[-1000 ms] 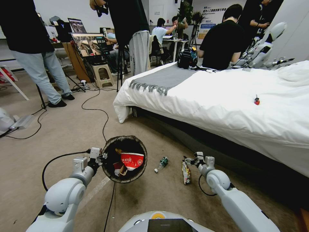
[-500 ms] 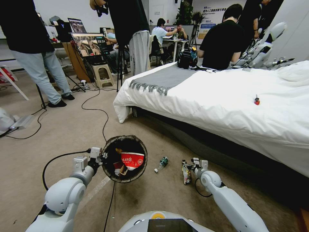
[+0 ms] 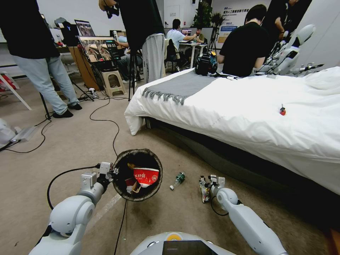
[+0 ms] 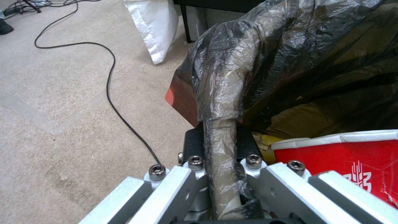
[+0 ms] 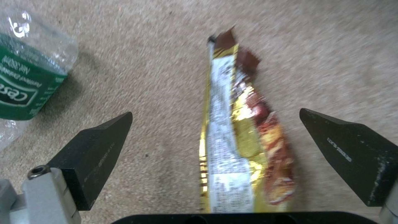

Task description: Pick up the trash bin, then pick up the garbage from the floor and place it into the trash bin.

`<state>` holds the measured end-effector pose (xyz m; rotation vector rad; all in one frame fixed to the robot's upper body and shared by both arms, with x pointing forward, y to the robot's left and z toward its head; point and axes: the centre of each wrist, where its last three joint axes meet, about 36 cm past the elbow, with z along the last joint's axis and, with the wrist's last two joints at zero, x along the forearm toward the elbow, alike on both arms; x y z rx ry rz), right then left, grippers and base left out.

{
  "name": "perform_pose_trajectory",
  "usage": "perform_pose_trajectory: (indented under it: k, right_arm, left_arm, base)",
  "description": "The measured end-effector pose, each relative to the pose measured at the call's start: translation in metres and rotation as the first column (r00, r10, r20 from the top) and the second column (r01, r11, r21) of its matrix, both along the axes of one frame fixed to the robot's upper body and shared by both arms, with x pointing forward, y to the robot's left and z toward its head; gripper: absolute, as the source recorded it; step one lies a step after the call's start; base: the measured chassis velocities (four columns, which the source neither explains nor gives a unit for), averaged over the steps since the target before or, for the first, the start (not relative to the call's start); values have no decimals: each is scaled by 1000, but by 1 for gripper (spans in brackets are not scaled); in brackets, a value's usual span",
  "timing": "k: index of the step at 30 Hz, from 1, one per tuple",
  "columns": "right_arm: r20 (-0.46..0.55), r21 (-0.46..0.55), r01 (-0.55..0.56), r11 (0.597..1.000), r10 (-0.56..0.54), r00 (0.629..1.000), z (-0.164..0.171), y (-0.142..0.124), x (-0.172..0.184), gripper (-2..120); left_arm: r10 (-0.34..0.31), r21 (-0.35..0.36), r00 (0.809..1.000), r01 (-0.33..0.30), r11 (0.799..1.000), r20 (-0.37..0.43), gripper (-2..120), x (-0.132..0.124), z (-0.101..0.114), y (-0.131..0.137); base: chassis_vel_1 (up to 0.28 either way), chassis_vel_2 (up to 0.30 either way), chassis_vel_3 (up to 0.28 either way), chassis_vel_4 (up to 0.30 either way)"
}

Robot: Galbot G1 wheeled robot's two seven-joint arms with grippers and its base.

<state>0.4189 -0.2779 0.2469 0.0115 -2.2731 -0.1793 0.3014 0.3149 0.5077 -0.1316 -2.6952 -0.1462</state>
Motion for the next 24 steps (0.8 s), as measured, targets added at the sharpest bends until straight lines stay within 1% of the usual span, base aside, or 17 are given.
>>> perform_pose_trajectory:
  k: [7, 24]
  right_arm:
    - [-10, -3, 7, 1000, -7, 1000, -10, 5, 1, 100]
    - [-24, -15, 39, 999, -39, 999, -24, 2, 2, 100]
  left_arm:
    - [-1, 1, 1000, 1, 1000, 0, 1, 0, 0, 0]
    - [-2, 3, 1000, 2, 1000, 1, 1, -1, 1, -1]
  base:
    - [0, 0, 0, 0]
    - [0, 0, 0, 0]
